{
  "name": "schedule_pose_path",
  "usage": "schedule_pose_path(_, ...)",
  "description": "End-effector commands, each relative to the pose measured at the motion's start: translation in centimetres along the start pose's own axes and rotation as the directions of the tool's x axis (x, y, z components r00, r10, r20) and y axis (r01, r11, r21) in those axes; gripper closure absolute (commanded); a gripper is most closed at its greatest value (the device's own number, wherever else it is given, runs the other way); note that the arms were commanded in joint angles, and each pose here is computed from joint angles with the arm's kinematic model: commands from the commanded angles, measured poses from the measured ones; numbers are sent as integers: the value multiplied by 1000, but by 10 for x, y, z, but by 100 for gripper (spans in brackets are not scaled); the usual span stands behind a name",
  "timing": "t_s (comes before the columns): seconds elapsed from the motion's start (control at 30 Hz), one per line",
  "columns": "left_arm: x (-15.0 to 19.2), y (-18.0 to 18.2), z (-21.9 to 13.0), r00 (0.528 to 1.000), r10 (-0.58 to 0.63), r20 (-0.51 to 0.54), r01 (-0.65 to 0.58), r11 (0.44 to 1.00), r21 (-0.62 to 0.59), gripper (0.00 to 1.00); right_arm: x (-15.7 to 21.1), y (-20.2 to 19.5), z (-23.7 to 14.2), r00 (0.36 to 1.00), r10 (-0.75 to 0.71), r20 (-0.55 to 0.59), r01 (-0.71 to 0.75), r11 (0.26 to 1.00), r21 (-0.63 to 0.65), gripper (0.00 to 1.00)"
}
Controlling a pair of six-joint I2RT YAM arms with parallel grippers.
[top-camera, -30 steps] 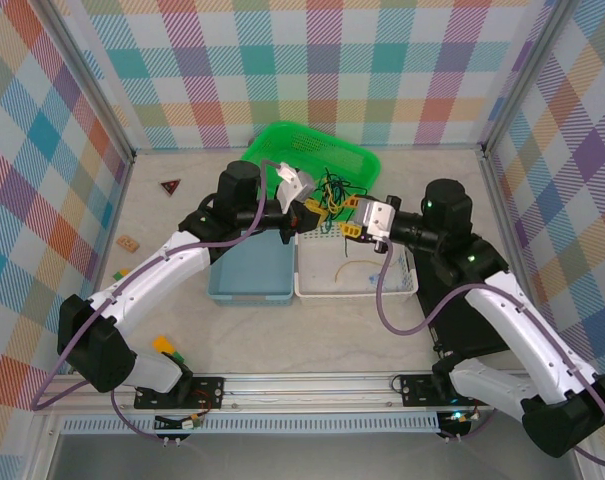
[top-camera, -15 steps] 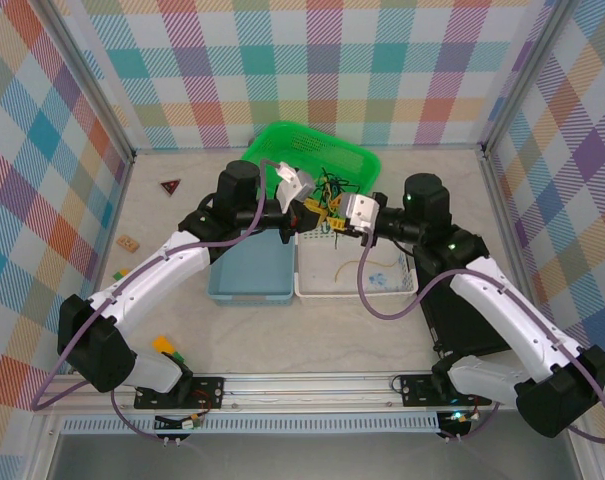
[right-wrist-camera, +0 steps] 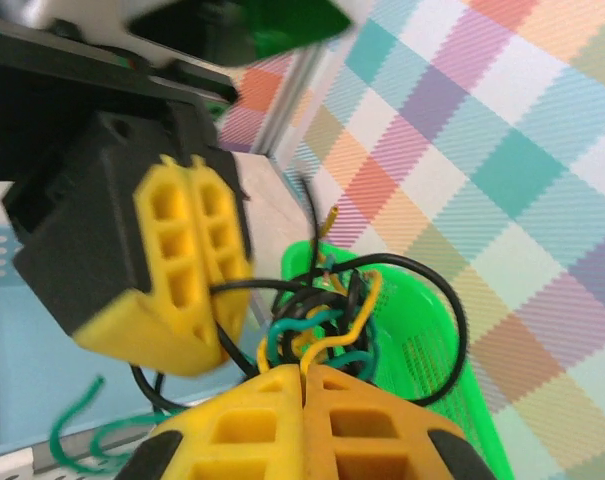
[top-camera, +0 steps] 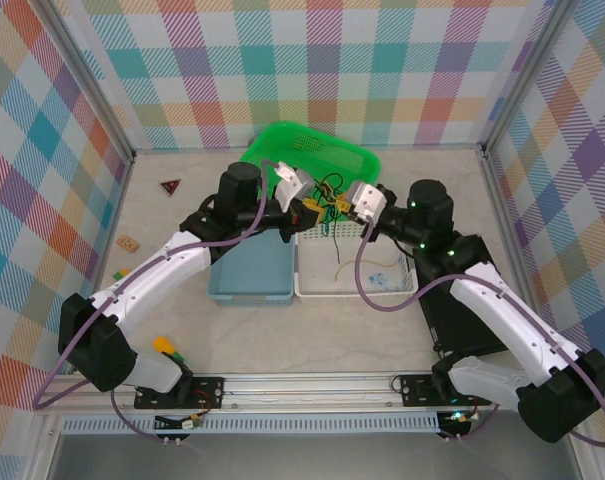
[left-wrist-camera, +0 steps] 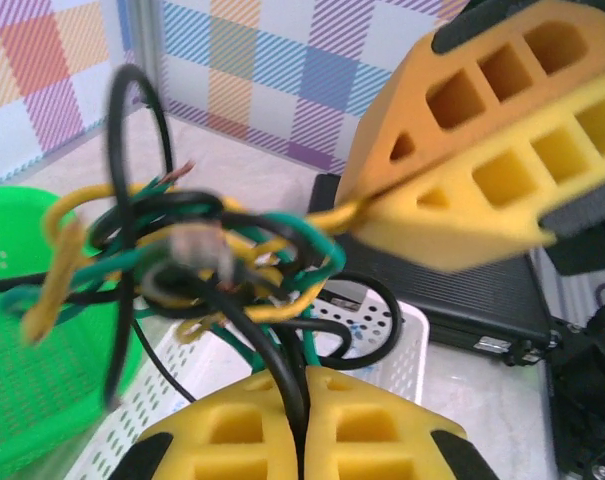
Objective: Untangle the cables
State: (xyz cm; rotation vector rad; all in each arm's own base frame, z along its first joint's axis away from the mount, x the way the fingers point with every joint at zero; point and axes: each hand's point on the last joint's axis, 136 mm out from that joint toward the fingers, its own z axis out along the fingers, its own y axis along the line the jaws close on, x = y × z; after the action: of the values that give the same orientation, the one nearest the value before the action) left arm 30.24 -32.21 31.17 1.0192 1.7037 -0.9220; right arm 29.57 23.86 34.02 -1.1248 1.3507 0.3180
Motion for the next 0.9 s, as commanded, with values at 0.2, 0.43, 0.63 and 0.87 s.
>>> schedule_pose_path(0.2,13,22,-12,998,12,-59,-17,995,-96,100,17,-75,-60,899,426,102,-437,861,260,100)
schedule_pose_path(0.43,14,28,-17,998,11,-60,-17,994,-109,100,27,-84,-82,840,523,145,-542,793,278,100)
schedule_pose_path(0.63,13,34,-24,998,17,-65,-26,991,-131,100,36,-107,-99,803,566,185,-593,731,336,100)
schedule_pose_path(0.87,12,37,-32,997,24,-70,-34,989,-147,100,51,-139,-113,750,624,219,-652,640,406,100)
